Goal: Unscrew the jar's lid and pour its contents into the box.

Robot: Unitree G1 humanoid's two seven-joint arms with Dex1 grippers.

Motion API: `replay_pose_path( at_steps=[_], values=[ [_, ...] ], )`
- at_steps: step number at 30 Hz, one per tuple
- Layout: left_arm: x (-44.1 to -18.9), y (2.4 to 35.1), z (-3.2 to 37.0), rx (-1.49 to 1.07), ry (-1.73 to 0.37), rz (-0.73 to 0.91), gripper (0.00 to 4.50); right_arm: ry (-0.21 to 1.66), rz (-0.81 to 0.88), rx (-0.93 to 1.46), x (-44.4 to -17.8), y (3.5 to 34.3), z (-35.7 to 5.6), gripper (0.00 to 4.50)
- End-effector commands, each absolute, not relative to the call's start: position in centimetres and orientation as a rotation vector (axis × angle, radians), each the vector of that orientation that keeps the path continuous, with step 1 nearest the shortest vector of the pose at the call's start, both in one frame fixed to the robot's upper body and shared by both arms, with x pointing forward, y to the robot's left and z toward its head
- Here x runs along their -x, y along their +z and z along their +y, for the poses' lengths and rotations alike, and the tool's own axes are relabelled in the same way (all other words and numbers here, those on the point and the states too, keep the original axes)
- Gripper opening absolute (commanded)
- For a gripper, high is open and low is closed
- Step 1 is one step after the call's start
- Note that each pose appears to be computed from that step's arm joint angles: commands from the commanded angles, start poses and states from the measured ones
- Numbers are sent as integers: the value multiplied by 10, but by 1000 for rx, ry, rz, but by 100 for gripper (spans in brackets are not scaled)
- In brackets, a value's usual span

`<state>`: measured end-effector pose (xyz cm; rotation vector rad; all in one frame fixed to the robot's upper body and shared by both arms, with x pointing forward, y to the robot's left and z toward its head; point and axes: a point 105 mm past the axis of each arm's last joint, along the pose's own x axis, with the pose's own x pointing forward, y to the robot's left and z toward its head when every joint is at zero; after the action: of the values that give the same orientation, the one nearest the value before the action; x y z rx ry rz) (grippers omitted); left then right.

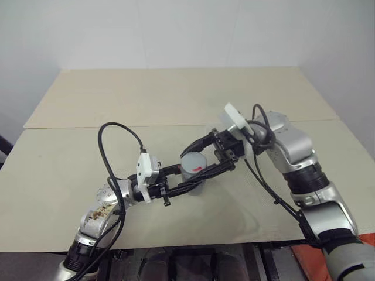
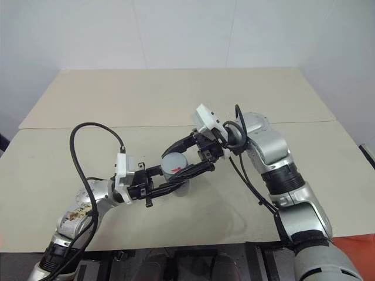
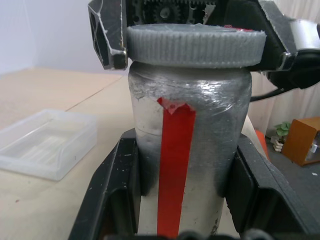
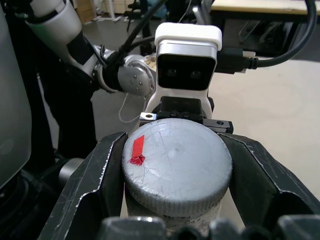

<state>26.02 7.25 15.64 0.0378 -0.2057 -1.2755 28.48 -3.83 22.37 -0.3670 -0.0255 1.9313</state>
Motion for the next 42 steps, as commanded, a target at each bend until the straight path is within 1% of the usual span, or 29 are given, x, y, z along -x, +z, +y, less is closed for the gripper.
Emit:
replay_pose_path(
  at_steps=[1,2,4,5,7,10,13,16,19,21,23,26,29,34,42],
  values=[
    [-261,174,72,-80,-1255,-293,187,1979,-27,350,-283,224,-40,282],
    [-262,172,73,-80,-1245,-292,187,1951,-49,333,-286,226,-39,282],
    [-263,170,73,-79,-1234,-287,187,1905,-79,298,-290,230,-40,351],
    [-264,170,73,-78,-1232,-286,187,1898,-90,282,-290,231,-41,375],
    [-265,169,73,-80,-1221,-286,187,1857,-125,246,-290,235,-46,444],
    [-266,167,75,-77,-1207,-281,187,1783,-178,210,-288,239,-59,448],
    [-268,164,77,-79,-1196,-270,187,1652,-222,225,-286,242,-70,448],
    [-276,159,83,-100,-1141,-259,187,1454,-288,274,-287,247,-81,448],
    [-290,155,88,-139,-1042,-260,187,1234,-357,313,-286,258,-85,448],
    [-295,157,90,-142,-1003,-264,187,1068,-393,287,-285,267,-79,448],
    [-298,158,90,-147,-984,-273,187,964,-396,263,-279,268,-70,448],
    [-301,159,90,-152,-964,-277,187,873,-373,236,-269,254,-51,448],
    [-304,160,88,-154,-955,-281,187,743,-331,229,-276,240,-37,448],
    [-306,161,89,-163,-946,-286,187,739,-329,160,-274,240,-15,448],
    [-304,163,88,-152,-935,-293,187,744,-294,146,-280,230,-10,448]
  ],
)
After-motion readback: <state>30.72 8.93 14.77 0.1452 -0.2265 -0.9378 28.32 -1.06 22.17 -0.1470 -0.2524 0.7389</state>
